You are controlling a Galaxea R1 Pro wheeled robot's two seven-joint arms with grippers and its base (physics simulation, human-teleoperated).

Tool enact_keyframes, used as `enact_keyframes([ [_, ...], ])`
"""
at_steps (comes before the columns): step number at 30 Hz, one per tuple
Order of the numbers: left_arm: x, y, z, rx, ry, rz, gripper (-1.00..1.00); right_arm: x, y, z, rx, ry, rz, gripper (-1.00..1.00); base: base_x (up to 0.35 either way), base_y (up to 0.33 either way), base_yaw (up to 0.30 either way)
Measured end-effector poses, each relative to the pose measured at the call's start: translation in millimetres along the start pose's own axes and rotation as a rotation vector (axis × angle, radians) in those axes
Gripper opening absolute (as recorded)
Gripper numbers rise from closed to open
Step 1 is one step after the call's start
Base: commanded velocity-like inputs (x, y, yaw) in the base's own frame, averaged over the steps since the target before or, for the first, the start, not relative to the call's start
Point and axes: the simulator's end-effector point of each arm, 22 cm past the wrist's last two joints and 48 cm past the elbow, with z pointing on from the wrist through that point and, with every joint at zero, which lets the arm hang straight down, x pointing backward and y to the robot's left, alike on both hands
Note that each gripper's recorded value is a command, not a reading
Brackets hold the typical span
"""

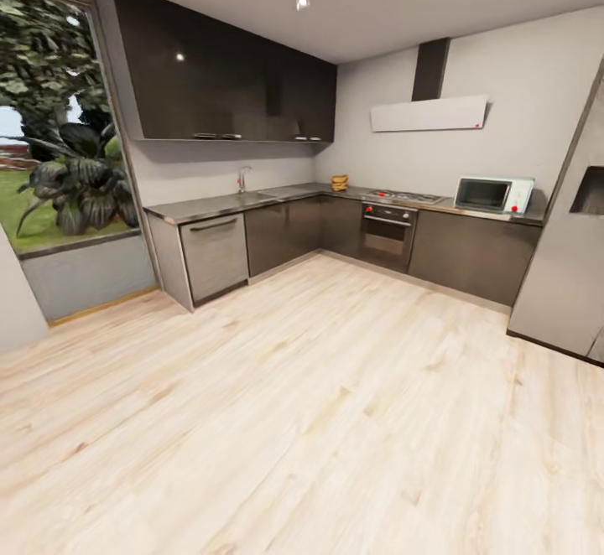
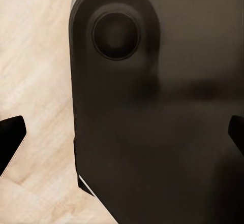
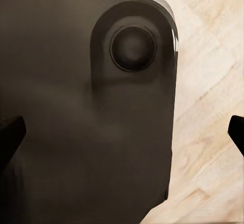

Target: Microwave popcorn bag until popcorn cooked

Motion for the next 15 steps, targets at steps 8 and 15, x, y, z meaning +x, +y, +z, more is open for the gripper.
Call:
enact_keyframes([
  [8,0.1,-0.9,0.0,0.002,0.0,-0.001,1.0,0.4,-1.0,0.0,0.002,0.002,0.003,1.0,0.0,0.0,-0.241],
  [15,-0.1,-0.7,0.0,0.001,0.0,-0.001,1.0,1.2,-4.8,0.0,0.001,0.004,0.008,1.0,0.0,0.0,-0.276],
])
